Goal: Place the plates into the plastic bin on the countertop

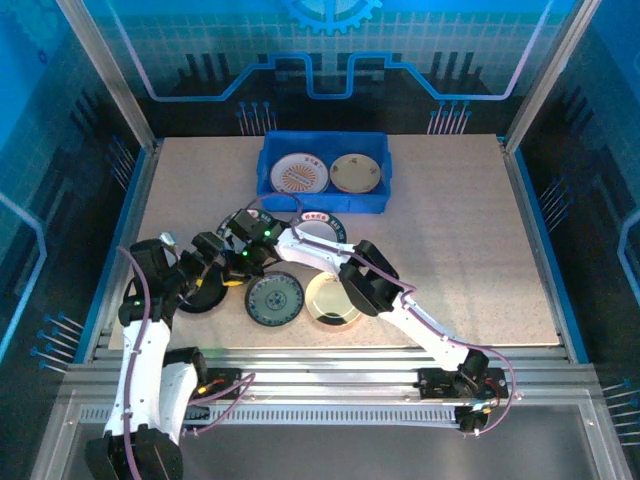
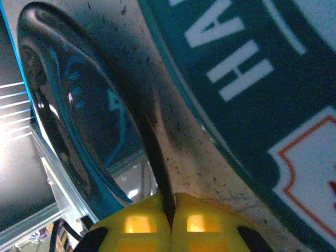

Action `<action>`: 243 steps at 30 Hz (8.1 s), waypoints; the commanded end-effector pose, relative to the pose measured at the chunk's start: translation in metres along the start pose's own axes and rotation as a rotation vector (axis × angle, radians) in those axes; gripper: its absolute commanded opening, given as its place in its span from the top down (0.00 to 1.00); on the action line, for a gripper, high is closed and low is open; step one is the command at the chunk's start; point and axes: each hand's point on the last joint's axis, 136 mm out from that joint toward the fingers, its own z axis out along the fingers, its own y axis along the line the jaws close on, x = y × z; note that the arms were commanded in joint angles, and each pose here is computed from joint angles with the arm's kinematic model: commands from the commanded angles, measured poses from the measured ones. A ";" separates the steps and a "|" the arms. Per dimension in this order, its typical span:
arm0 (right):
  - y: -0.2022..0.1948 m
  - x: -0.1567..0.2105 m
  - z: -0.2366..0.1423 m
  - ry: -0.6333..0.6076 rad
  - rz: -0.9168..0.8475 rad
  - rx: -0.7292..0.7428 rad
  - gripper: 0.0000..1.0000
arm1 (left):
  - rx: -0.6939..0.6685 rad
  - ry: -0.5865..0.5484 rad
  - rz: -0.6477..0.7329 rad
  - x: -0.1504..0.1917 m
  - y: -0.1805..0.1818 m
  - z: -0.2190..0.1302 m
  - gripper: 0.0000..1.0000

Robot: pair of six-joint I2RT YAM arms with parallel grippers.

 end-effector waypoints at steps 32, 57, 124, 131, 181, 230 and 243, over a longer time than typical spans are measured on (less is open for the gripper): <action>-0.105 0.042 -0.305 -0.538 0.127 -0.039 1.00 | 0.162 0.238 0.537 0.059 -0.149 0.053 0.01; -0.105 0.048 -0.321 -0.513 0.193 -0.230 1.00 | 0.149 0.342 0.507 0.095 -0.146 0.101 1.00; -0.259 0.122 -0.389 -0.894 0.552 -0.128 0.30 | 0.191 0.317 0.350 0.041 -0.277 0.331 1.00; -0.258 0.121 -0.390 -0.896 0.555 -0.127 0.30 | 0.164 0.326 0.312 0.047 -0.259 0.362 1.00; -0.172 0.101 -0.400 -0.851 0.009 0.271 0.30 | 0.186 0.125 0.624 0.019 -0.315 0.251 0.26; -0.214 0.146 -0.243 -0.464 0.103 0.210 0.62 | 0.090 0.537 0.524 0.182 -0.056 0.053 0.29; -0.223 0.154 -0.226 -0.405 0.176 0.183 0.63 | 0.062 0.552 0.510 0.188 -0.042 0.064 0.30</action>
